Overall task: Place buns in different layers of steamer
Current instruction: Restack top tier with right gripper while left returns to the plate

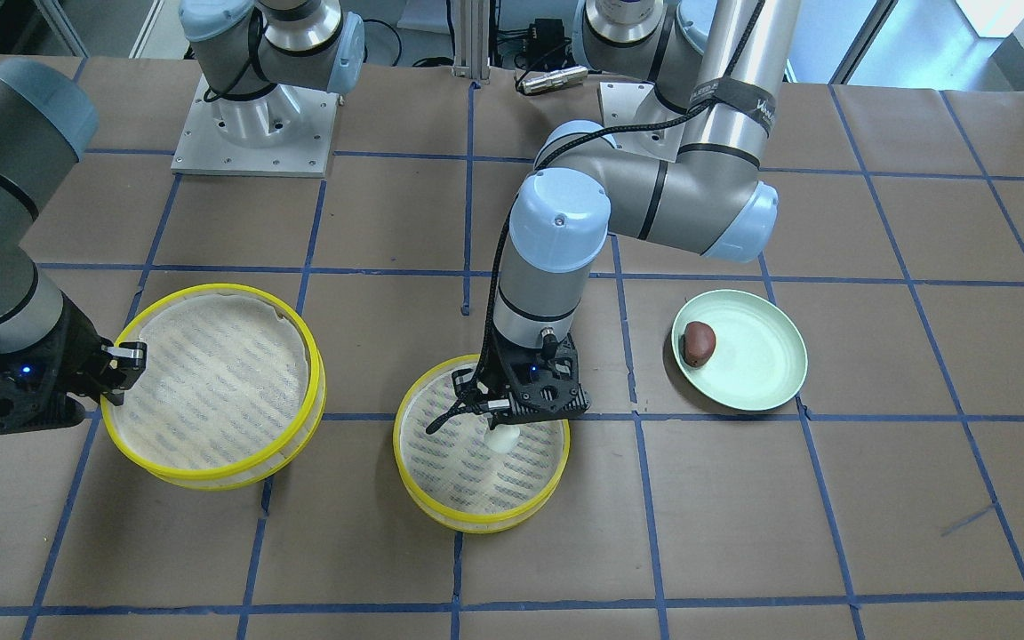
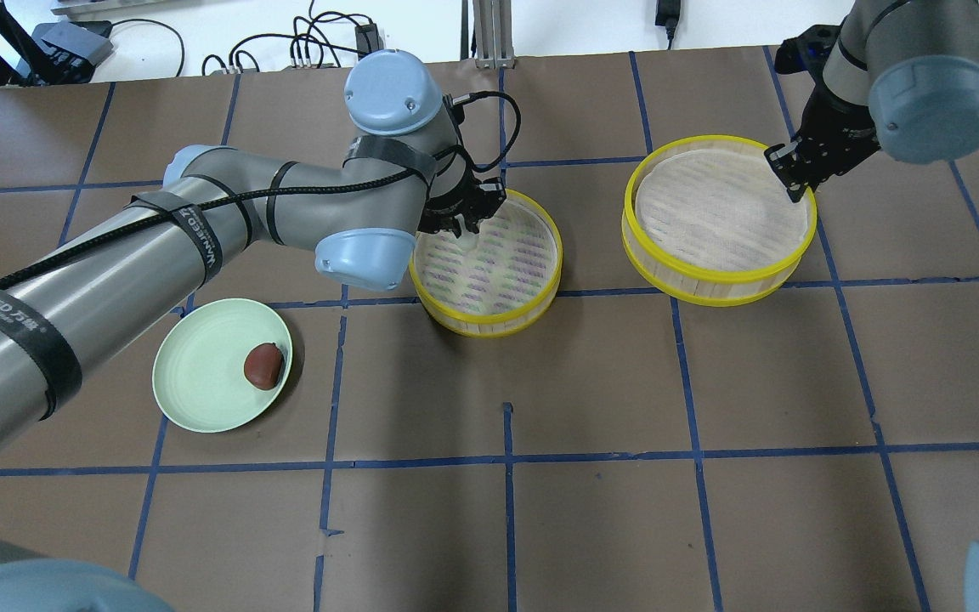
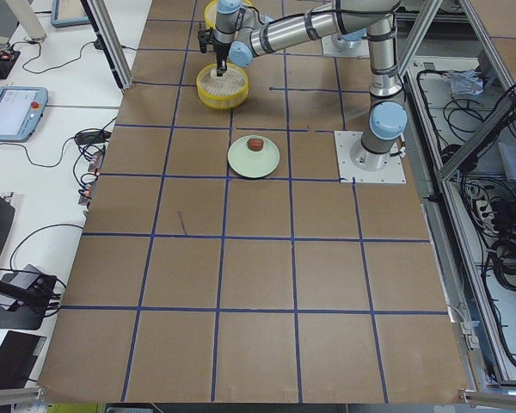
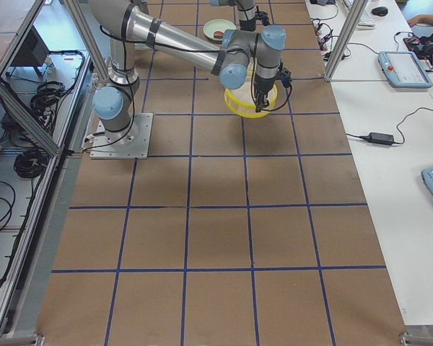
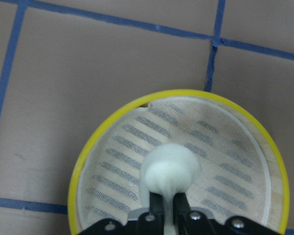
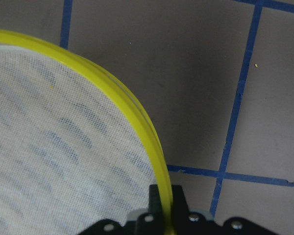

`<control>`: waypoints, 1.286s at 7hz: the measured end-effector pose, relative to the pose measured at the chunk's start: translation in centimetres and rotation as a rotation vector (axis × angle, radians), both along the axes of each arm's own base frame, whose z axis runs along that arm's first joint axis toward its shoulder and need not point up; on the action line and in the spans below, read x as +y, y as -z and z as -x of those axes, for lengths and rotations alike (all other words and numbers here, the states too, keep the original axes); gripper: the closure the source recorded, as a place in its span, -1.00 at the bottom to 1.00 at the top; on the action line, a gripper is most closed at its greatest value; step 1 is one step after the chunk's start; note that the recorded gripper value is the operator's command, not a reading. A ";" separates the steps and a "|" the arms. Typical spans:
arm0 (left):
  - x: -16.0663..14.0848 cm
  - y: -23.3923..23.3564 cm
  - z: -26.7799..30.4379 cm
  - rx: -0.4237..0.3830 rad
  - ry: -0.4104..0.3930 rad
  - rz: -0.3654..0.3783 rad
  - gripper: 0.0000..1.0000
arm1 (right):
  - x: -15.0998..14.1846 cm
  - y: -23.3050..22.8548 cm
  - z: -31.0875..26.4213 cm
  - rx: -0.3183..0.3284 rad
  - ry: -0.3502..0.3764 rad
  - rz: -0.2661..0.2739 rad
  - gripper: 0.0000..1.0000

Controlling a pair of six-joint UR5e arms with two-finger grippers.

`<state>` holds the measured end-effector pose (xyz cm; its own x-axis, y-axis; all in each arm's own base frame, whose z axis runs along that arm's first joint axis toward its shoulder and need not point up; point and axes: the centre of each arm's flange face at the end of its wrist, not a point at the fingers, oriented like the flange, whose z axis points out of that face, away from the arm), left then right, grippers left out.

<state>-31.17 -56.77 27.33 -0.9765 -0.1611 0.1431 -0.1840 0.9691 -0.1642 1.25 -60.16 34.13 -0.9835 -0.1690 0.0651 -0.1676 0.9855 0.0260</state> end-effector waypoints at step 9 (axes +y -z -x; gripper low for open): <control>3.9 2.8 -18.0 -0.288 0.279 -0.097 -1.00 | 0.5 -2.2 -13.8 -0.030 0.206 0.059 0.96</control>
<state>-13.20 -52.83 24.49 -0.9825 0.1158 -0.1458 0.1278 0.9889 -0.0759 15.08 -59.69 36.32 -0.9985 0.0386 0.0396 0.0373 0.9987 -0.0343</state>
